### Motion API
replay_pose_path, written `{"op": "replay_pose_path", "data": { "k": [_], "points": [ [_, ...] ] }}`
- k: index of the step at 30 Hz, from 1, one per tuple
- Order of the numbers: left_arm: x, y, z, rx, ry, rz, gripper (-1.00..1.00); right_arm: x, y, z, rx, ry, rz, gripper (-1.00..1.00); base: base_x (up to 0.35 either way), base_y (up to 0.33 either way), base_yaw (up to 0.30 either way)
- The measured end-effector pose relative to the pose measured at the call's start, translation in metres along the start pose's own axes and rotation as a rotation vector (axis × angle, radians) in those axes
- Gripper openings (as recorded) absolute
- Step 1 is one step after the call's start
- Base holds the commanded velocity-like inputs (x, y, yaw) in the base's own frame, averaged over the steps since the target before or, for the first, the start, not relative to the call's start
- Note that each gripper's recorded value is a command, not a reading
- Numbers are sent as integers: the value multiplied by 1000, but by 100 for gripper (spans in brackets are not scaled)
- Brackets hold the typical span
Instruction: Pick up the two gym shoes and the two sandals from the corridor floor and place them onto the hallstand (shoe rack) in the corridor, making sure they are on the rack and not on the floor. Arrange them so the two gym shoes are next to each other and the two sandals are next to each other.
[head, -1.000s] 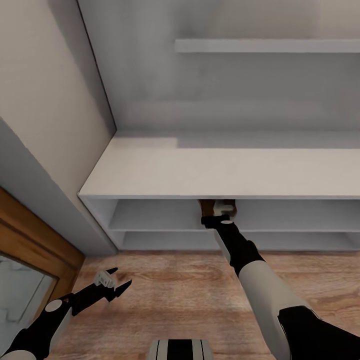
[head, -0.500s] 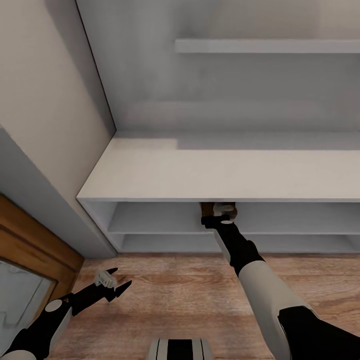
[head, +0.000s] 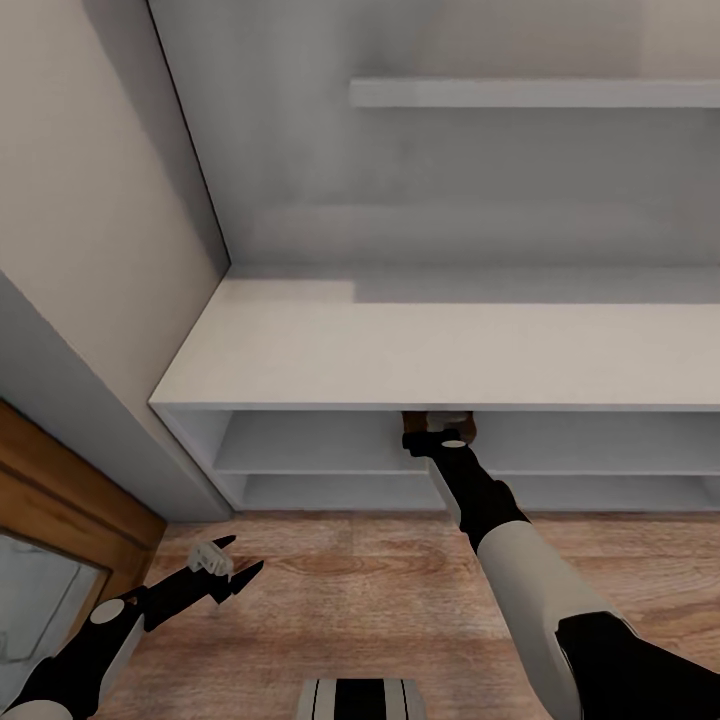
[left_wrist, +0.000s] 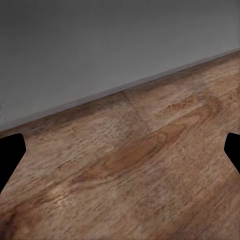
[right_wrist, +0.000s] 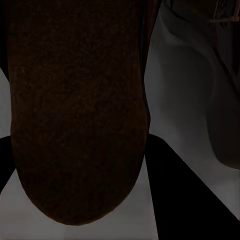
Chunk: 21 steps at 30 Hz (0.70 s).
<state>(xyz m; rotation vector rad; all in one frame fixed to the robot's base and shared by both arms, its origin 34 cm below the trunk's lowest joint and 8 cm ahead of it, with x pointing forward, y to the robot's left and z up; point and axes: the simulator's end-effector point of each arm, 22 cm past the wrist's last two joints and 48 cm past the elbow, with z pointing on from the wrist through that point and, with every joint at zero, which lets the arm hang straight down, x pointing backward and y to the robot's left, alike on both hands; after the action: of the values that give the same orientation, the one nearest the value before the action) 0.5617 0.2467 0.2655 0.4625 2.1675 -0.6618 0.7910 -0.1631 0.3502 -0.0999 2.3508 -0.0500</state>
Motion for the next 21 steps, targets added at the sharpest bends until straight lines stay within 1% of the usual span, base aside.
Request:
{"op": "replay_pose_path", "data": {
  "k": [6,7,21],
  "points": [
    [0,0,0,0,1,0,100,0,0,0,0,0,0,-100,0,0,0],
    [0,0,0,0,0,0,100,0,0,0,0,1,0,100,0,0,0],
    [0,0,0,2,0,1,100,0,0,0,1,0,2,100,0,0,0]
  ]
}}
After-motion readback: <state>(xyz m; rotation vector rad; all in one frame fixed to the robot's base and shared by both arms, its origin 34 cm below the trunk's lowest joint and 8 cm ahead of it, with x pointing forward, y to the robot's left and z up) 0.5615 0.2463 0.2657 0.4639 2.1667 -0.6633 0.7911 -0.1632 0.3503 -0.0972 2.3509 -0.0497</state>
